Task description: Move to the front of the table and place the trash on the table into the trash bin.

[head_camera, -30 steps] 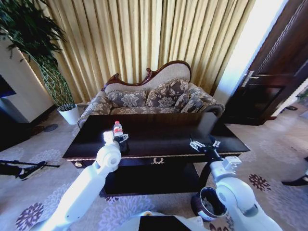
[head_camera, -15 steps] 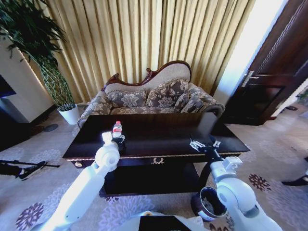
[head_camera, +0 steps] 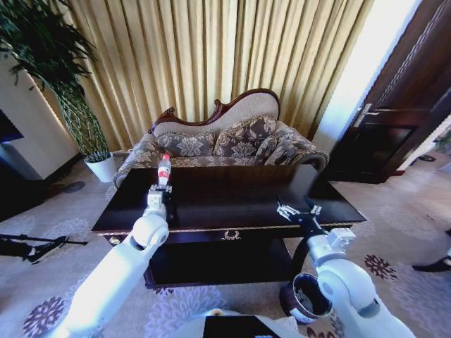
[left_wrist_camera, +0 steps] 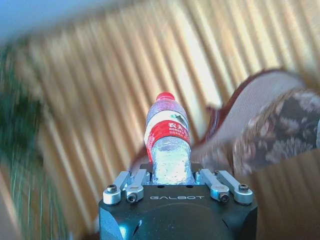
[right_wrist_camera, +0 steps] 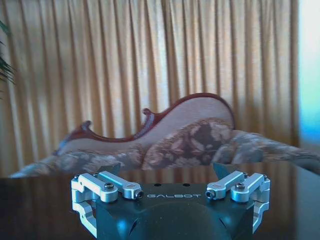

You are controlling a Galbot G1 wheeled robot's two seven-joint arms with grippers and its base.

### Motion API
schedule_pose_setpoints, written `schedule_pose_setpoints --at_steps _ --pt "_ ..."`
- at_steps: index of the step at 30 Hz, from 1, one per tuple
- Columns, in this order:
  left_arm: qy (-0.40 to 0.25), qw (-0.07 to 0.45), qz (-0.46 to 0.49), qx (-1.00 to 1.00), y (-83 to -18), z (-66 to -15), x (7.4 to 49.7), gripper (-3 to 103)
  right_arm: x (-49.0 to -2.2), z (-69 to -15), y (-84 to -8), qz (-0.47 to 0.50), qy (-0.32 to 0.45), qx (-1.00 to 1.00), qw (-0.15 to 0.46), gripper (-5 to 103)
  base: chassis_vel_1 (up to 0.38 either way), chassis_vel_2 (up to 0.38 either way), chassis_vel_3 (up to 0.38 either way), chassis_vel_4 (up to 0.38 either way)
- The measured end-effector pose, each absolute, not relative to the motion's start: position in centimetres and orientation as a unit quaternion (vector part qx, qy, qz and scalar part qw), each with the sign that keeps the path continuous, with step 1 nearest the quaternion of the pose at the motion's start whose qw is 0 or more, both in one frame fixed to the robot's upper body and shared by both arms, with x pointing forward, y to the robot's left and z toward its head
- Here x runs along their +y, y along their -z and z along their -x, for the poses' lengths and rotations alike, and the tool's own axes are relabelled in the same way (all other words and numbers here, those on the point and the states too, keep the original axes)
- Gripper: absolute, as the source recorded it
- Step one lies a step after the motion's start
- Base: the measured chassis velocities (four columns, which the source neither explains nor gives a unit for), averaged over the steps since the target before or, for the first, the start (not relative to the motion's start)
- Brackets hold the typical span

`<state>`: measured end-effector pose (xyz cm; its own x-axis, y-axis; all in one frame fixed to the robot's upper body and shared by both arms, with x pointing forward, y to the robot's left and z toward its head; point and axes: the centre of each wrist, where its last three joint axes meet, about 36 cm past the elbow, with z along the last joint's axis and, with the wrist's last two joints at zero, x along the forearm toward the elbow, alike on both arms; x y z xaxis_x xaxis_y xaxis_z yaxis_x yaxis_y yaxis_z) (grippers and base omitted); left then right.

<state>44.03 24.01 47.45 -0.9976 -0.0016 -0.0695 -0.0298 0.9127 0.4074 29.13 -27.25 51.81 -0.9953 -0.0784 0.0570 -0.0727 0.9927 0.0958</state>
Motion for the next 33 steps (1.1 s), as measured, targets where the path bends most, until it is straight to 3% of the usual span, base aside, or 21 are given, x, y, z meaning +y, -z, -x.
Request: schedule_pose_setpoints --at_steps 2,5,16,25,33 --pt "-0.229 0.059 -0.003 0.972 -47.2 -44.2 24.7 34 -27.1 -29.2 -52.1 -0.047 0.055 -0.997 0.03 100 0.0 0.0 0.0 0.0" --pt "-0.3 0.166 -0.049 0.938 -46.0 -45.0 27.6 34 -26.5 -29.6 -53.1 -0.096 0.102 -0.99 0.034 100 0.0 0.0 0.0 0.0" --pt "-0.372 0.307 -0.17 0.859 -46.3 -46.4 29.5 34 -24.9 -34.0 -55.8 -0.249 0.231 -0.94 0.034 100 0.0 0.0 0.0 0.0" --pt "-0.372 0.342 -0.229 0.832 -46.9 -48.4 26.2 34 -22.9 -41.2 -56.2 -0.285 0.256 -0.923 0.025 100 0.0 0.0 0.0 0.0" --pt "-0.367 0.346 -0.252 0.826 -46.6 -50.2 23.9 34 -21.7 -43.6 -56.4 -0.299 0.259 -0.918 0.015 100 0.0 0.0 0.0 0.0"
